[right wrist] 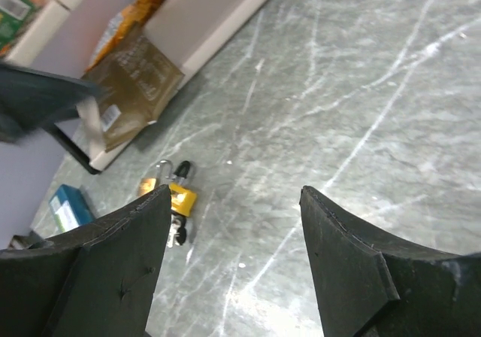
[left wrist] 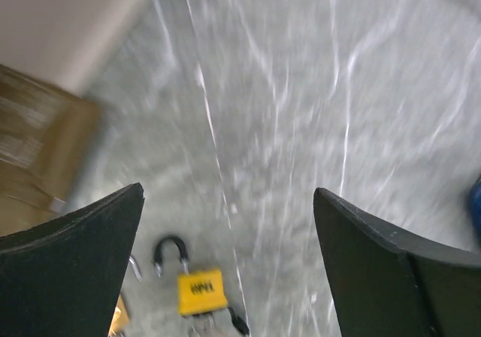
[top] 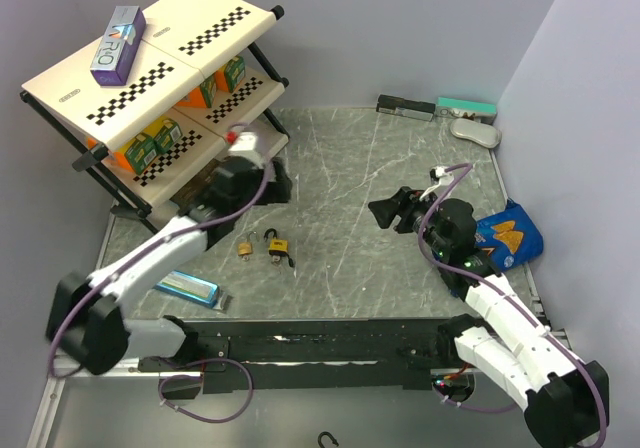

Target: Unlock with the key

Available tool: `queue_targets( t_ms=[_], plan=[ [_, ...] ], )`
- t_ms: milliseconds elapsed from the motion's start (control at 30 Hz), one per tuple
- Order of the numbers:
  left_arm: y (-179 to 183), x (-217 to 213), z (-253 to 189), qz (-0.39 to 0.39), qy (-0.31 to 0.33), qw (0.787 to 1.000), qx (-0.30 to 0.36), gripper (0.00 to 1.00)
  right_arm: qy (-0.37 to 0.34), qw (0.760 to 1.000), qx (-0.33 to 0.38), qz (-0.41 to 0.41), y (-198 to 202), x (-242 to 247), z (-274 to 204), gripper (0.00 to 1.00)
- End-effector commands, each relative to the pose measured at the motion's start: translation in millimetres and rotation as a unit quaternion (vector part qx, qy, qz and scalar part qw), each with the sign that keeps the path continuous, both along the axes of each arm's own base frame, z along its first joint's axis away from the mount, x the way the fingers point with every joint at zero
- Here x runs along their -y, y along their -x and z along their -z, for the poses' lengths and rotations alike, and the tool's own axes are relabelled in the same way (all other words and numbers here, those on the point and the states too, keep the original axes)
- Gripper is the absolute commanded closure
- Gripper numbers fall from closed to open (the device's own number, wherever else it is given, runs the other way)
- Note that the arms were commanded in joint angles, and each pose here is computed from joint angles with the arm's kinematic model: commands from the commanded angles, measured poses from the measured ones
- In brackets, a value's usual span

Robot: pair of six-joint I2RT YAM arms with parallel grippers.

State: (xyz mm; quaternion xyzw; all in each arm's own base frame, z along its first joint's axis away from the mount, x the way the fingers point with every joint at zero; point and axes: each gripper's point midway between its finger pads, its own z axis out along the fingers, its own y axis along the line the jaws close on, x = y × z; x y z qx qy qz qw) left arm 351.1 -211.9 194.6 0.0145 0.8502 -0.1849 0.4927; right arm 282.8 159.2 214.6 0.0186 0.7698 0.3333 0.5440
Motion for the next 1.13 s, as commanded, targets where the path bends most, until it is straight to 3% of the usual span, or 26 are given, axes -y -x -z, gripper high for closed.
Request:
queue_targets(
  t_ms=[0, 233, 367, 733, 1100],
  plan=[
    [-3, -28, -96, -0.027, 0.110, 0.981, 0.158, 0.01, 0.008, 1.000, 0.019, 0.023, -5, 12, -17, 0.24],
    [32, -71, -156, -0.046, 0.135, 0.959, 0.243, 0.01, 0.023, 0.998, 0.025, 0.046, -4, 23, -25, 0.24],
    [54, -71, -174, -0.014, 0.143, 0.948, 0.282, 0.01, 0.024, 0.998, 0.039, 0.052, -1, 27, -31, 0.24],
    [63, -79, -182, -0.025, 0.144, 0.949, 0.278, 0.01, 0.036, 0.989, 0.106, 0.099, 9, 51, -60, 0.24],
    [59, -80, -178, -0.038, 0.147, 0.952, 0.265, 0.01, 0.047, 0.988, 0.099, 0.106, 15, 56, -55, 0.24]
  ],
)
